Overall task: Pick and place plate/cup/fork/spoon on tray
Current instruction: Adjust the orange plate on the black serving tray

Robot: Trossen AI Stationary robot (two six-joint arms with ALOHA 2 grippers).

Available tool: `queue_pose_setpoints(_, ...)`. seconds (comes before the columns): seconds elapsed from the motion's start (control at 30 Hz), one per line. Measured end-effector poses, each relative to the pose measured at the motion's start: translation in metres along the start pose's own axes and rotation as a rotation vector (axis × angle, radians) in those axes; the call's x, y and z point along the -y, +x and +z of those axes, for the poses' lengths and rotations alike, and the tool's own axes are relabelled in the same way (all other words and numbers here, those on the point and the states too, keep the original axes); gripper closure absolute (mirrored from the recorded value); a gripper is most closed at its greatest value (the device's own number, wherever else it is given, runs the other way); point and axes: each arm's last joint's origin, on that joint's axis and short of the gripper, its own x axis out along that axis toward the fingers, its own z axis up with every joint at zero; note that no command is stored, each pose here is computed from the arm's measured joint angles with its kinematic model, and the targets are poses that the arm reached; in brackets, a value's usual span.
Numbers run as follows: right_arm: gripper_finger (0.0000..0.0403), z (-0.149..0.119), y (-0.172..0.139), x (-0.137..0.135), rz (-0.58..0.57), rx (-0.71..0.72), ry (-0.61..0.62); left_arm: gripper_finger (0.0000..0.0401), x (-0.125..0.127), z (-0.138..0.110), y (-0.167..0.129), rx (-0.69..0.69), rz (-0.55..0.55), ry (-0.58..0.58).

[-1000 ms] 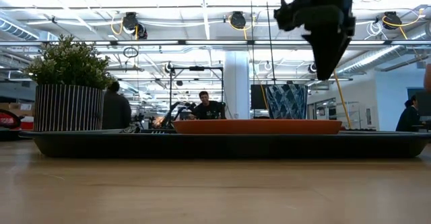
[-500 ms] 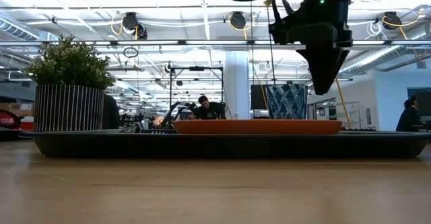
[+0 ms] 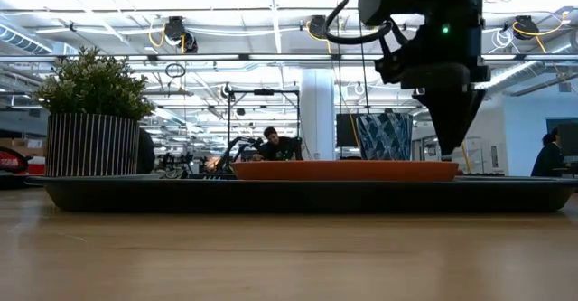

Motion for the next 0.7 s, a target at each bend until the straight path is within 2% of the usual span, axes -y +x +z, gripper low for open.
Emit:
queue_pose_setpoints(0.23,0.0223,0.003,0.009,-0.006,0.074,0.056,0.022,0.0375,0.003,0.002,0.0,0.016,-0.021,0.047)
queue_pose_setpoints(0.7,0.0224,0.005,0.011,-0.009,0.109,0.079,0.061,0.0375,0.006,0.002,-0.001,0.02,-0.039,0.059)
